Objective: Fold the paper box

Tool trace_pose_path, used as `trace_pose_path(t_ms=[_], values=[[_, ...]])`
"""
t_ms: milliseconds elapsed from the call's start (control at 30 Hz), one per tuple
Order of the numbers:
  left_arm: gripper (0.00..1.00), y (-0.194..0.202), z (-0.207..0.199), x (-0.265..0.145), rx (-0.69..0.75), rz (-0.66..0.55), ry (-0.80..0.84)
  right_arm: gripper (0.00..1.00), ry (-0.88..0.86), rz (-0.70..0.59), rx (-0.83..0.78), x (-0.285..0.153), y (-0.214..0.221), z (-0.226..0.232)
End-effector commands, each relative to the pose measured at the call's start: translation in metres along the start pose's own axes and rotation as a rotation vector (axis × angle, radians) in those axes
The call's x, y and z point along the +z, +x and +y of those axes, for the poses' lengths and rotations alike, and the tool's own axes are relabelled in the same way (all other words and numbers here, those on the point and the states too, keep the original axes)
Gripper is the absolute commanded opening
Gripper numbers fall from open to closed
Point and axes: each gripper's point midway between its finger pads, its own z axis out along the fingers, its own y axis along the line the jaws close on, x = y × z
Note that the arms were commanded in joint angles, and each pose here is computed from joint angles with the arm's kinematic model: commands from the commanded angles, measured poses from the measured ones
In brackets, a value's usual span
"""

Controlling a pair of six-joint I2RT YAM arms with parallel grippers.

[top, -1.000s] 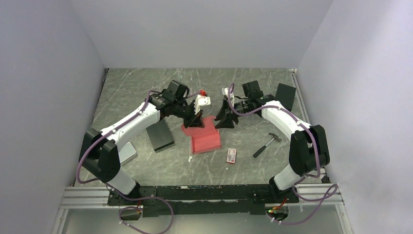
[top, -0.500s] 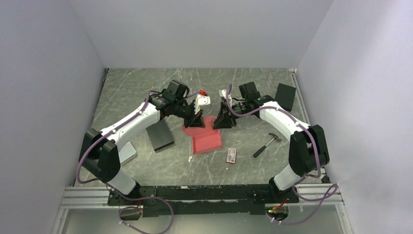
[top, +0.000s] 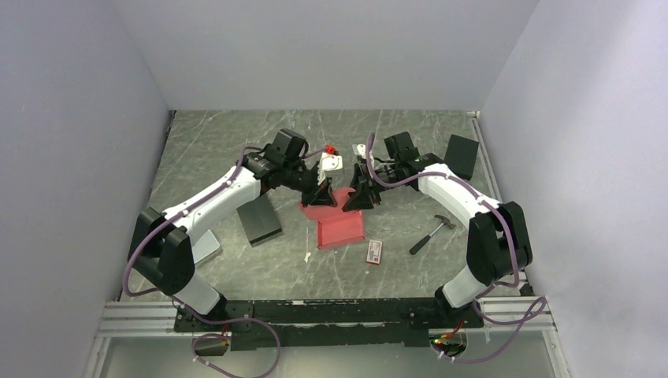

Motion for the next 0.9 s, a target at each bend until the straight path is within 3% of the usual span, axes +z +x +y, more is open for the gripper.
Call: trace_pose_path(t_ms=[0, 33, 133, 400, 433, 500, 800, 867], values=[[0.00, -0.026, -0.016, 0.005, 0.057, -0.089, 0.081, 0.31, -0.029, -0.077, -0.103, 0.001, -0.034, 0.003], [0.00, -0.026, -0.016, 0.005, 0.057, -0.091, 0.083, 0.27, -0.024, -0.080, -0.099, 0.001, -0.035, 0.002], [0.00, -0.026, -0.015, 0.006, 0.055, -0.087, 0.089, 0.02, -0.023, -0.081, -0.092, 0.001, -0.037, 0.002], [0.00, -0.026, -0.015, 0.006, 0.055, -0.079, 0.089, 0.00, 0.000, -0.077, -0.082, 0.001, -0.034, 0.000], [0.00, -0.025, -0.015, 0.006, 0.056, -0.077, 0.085, 0.02, 0.002, -0.069, -0.073, 0.001, -0.032, 0.000], [0.00, -0.025, -0.015, 0.004, 0.061, -0.070, 0.077, 0.22, -0.007, -0.040, -0.072, 0.000, -0.025, 0.001], [0.00, -0.024, -0.016, -0.005, 0.087, -0.048, 0.051, 0.29, -0.004, 0.006, -0.091, -0.004, -0.009, -0.002], [0.00, -0.024, -0.016, -0.006, 0.088, -0.048, 0.048, 0.35, 0.000, 0.013, -0.092, -0.004, -0.007, -0.003]])
